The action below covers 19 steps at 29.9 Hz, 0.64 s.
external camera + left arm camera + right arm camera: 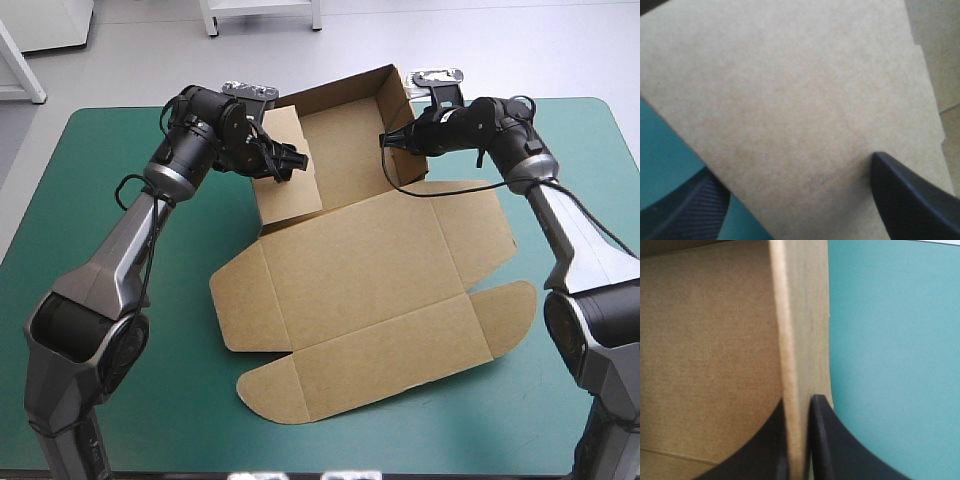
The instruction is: Fold the box
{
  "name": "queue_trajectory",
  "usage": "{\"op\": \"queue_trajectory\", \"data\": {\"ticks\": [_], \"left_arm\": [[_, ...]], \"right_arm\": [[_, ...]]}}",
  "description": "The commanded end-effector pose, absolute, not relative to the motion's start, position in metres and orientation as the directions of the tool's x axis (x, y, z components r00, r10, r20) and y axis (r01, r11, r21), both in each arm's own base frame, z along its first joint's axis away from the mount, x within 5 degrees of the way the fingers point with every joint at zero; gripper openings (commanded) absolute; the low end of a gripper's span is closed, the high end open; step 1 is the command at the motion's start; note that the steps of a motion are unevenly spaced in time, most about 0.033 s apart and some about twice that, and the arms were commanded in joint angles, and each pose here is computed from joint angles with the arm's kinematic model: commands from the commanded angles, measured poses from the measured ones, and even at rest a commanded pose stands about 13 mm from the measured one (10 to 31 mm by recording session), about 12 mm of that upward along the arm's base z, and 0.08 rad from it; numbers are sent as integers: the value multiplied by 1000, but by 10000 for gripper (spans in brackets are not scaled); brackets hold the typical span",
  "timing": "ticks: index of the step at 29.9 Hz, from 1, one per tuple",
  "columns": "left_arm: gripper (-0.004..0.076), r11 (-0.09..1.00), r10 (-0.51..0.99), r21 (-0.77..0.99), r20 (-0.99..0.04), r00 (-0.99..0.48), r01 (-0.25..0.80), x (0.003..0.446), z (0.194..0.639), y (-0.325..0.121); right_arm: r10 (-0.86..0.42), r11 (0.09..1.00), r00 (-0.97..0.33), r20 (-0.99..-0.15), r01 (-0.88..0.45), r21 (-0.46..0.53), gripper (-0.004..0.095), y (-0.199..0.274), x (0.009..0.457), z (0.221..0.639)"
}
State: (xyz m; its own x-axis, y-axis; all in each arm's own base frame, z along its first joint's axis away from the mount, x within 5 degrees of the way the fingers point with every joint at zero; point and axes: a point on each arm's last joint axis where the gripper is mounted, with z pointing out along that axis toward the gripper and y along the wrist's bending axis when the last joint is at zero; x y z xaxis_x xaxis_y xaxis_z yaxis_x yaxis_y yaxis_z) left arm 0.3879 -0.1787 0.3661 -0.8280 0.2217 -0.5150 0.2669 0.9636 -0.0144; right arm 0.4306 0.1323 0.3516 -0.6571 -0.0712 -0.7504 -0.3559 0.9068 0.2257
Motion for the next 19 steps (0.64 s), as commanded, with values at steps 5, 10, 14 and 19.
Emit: {"op": "queue_trajectory", "data": {"ticks": [5, 10, 14, 19], "left_arm": [[533, 954, 297, 214, -568, -768, 211, 377, 400, -155], [533, 956, 290, 213, -597, -748, 201, 376, 410, -154], [532, 956, 289, 219, -608, -739, 195, 372, 415, -151], [532, 950, 306, 258, -642, -703, 177, 369, 431, -145]], "right_arm": [[169, 797, -600, -782, -384, 467, 1, 147, 406, 412], [186, 785, -605, -774, -382, 487, 1, 148, 405, 412], [192, 780, -610, -769, -381, 497, 1, 149, 406, 412], [169, 781, -643, -747, -374, 499, 0, 150, 409, 402]]}}
